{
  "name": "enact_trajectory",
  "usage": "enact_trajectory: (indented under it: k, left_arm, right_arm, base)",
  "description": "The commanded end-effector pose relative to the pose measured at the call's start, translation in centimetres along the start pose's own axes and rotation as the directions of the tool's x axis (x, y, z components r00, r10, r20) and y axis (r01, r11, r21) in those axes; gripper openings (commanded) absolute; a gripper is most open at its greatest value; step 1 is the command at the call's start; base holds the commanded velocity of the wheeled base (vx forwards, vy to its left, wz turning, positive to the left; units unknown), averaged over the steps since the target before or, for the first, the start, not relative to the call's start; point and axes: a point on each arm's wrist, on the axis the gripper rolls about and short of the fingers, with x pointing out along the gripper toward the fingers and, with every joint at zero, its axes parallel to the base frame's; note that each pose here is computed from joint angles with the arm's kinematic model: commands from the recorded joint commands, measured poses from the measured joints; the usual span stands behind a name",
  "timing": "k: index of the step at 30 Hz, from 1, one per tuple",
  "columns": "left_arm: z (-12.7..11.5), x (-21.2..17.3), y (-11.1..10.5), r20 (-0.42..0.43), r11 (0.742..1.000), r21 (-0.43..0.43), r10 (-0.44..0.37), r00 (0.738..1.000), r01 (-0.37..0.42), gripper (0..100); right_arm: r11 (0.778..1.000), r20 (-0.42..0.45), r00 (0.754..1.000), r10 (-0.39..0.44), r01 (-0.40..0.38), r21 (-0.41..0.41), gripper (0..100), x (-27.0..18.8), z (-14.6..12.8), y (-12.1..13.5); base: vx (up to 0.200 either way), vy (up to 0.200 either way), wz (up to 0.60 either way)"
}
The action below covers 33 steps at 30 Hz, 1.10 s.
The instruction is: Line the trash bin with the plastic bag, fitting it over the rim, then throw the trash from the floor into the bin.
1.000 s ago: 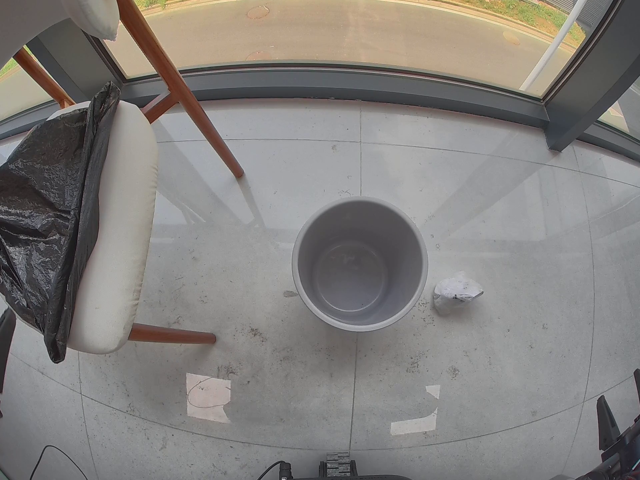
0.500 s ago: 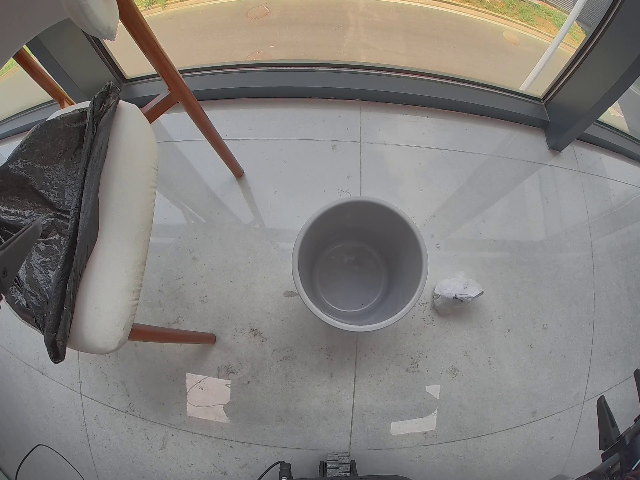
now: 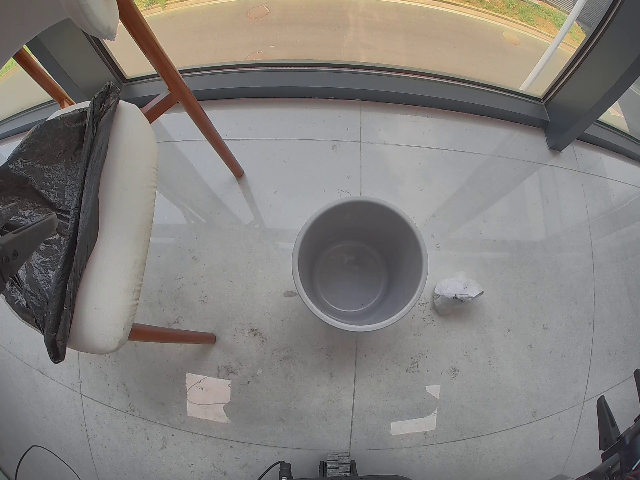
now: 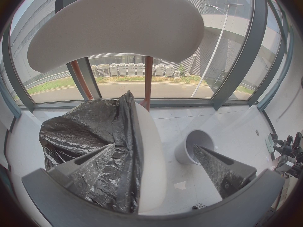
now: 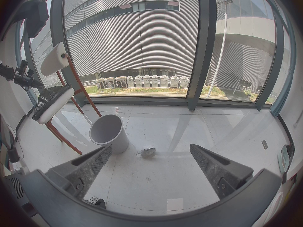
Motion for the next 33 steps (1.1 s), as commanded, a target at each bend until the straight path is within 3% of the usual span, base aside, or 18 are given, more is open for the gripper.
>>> enact_trajectory:
  k: [1, 11, 22, 29, 33]
  left_arm:
    - [0.2, 1.3, 2.4, -0.04, 0.997, 0.031, 0.066, 0.997, -0.065, 100]
    - [-0.7, 1.9, 2.7, -0.081, 0.997, 0.049, 0.067, 0.994, -0.063, 100]
    - [-2.0, 4.2, 5.3, -0.081, 0.989, 0.054, 0.141, 0.987, -0.137, 100]
    - [-2.9, 6.8, 5.5, -0.108, 0.992, 0.104, 0.077, 0.991, -0.065, 100]
    - [-2.7, 8.7, 5.7, -0.063, 0.989, 0.133, 0.081, 0.995, -0.072, 100]
  right_arm:
    - [1.0, -0.006, 1.0, 0.001, -0.001, 0.0, 100, 0.1, -0.5, 0.0]
    - [1.0, -0.006, 1.0, 0.001, -0.001, 0.0, 100, 0.1, -0.5, 0.0]
    - [1.0, -0.008, 1.0, 0.001, -0.001, 0.0, 100, 0.1, -0.5, 0.0]
    - [1.0, -0.008, 1.0, 0.001, -0.001, 0.0, 100, 0.1, -0.5, 0.0]
    - [1.0, -0.008, 1.0, 0.001, -0.001, 0.0, 100, 0.1, -0.5, 0.0]
  base:
    - [0.0, 0.0, 0.0]
    - [0.0, 0.0, 0.0]
    - [0.0, 0.0, 0.0]
    - [0.0, 0.0, 0.0]
    - [0.0, 0.0, 0.0]
